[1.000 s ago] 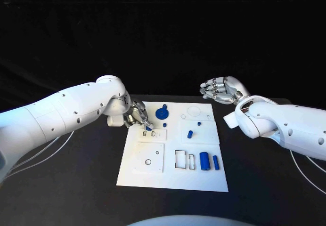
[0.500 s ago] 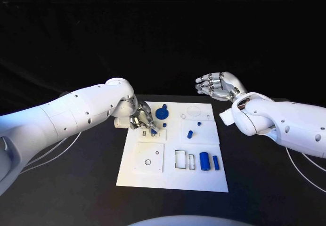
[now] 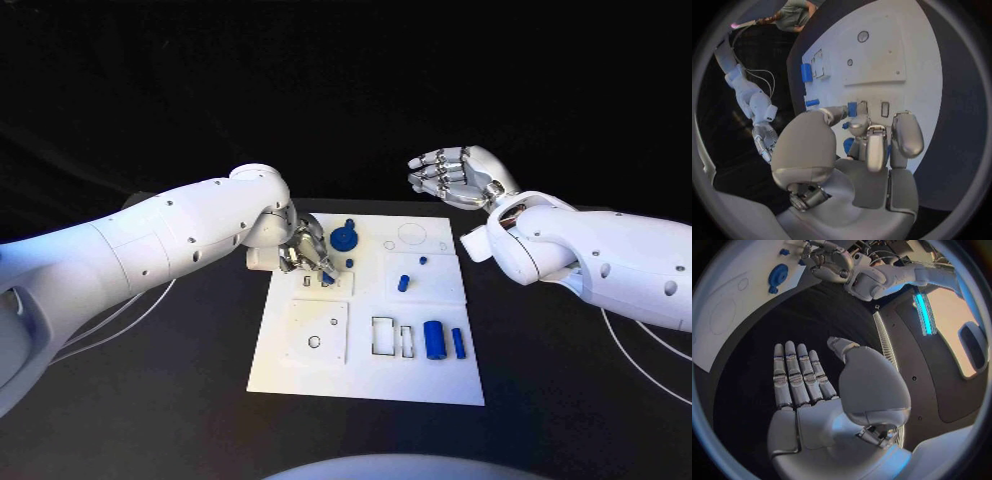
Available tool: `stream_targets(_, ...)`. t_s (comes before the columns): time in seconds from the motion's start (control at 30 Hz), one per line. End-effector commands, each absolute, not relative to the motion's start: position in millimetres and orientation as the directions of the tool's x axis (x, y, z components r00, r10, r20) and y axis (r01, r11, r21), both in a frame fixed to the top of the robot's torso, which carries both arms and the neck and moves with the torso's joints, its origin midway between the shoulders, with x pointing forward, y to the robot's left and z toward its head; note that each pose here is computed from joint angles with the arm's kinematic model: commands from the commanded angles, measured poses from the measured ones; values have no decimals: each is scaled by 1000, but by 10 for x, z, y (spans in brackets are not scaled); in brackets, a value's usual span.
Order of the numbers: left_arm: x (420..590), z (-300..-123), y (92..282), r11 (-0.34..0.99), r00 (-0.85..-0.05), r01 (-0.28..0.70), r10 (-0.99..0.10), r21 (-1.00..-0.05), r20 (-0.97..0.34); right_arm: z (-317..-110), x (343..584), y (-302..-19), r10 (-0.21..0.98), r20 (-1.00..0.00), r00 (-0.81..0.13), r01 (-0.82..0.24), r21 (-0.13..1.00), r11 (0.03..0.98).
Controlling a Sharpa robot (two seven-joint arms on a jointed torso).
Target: Assemble the parts on the task board
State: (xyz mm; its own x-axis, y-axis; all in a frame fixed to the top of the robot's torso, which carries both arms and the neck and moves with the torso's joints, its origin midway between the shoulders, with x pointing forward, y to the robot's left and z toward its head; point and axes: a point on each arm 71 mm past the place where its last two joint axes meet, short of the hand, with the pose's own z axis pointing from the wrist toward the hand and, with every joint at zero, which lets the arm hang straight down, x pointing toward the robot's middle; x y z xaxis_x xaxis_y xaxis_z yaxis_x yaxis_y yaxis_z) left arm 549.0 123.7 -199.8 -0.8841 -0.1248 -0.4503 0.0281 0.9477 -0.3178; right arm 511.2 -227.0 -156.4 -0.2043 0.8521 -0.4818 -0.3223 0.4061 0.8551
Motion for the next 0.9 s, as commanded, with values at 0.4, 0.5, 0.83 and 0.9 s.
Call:
stream_targets(0.4,5498,-2000,1225,960,-868,62,-83,-272,-490,-1549,5103,-2237,848,-482,-219,-345,851,395)
stream_targets(0.5,5502,-2002,1232,961,-864,61,-84,-269,-496,-1550,5103,-2239,848,-483,-219,-344,851,396)
stream_targets(0.83,5502,-2025,1230,964,-863,64,-77,-260,-500,-1552,5104,-2245,848,-483,-219,-342,852,397)
stream_targets(0.9,5500,-2030,1230,964,-864,66,-75,-258,-498,-1552,5104,-2246,848,-483,-220,-341,852,397)
